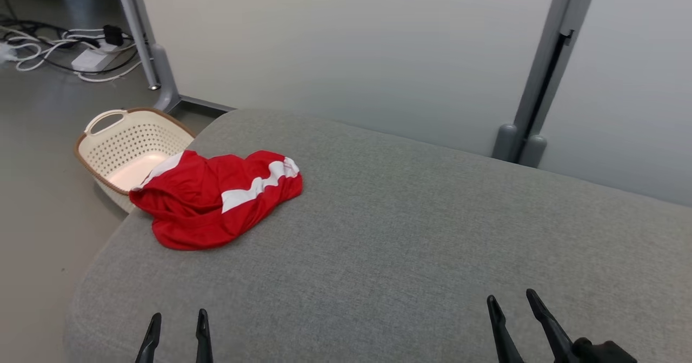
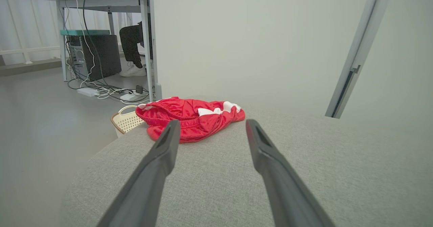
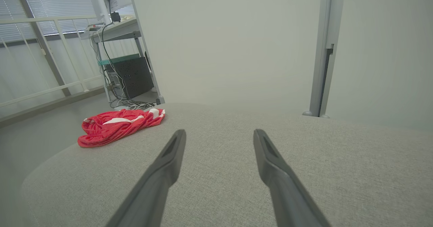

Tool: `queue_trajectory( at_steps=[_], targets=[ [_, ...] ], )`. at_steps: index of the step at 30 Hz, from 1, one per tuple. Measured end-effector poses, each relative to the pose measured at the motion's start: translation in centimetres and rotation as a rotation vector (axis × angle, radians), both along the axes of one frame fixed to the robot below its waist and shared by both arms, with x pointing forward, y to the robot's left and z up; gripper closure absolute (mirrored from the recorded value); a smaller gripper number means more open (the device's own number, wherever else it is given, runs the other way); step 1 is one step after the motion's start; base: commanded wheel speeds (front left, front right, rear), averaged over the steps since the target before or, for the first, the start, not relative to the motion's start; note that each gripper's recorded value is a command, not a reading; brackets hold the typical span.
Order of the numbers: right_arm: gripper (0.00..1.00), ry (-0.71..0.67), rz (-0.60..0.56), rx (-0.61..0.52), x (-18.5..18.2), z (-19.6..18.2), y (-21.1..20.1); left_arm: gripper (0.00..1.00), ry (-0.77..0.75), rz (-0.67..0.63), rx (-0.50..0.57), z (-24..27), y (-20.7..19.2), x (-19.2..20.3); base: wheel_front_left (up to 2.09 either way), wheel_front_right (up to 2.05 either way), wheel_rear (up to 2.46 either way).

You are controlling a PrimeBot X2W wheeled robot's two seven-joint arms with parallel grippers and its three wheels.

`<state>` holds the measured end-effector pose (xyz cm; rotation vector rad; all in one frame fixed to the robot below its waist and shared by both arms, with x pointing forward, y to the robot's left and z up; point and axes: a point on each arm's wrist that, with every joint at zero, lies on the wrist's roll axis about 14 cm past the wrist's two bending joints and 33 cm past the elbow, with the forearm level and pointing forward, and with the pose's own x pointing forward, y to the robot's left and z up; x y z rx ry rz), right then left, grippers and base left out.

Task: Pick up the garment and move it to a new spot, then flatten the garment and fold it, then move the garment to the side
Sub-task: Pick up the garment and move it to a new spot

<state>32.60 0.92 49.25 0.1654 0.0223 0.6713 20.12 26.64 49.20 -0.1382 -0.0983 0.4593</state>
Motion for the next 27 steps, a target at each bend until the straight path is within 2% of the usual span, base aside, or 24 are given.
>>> queue_trajectory(
  at_steps=[7, 13, 19, 27],
  targets=[
    [0.0, 0.014, 0.099, -0.005, 1.1, -0.5, 2.9, 0.0, 0.02, 0.111, -0.008, 0.0, 1.7, -1.5, 0.0, 0.0, 0.0],
    [0.0, 0.038, 0.132, -0.01, 1.3, -1.4, 3.7, 0.0, 0.021, 0.114, 0.016, 0.6, 2.2, -0.9, 0.0, 0.0, 0.0],
    [0.0, 0.063, 0.13, -0.044, 2.2, -2.9, 2.7, 0.0, 0.001, 0.028, 0.076, 2.0, 3.2, 3.8, 0.0, 0.0, 0.0],
    [0.0, 0.046, 0.104, -0.113, 6.1, -4.7, -0.3, 0.0, 0.101, -0.083, 0.13, 2.0, 5.2, 14.2, 0.0, 0.0, 0.0]
  ],
)
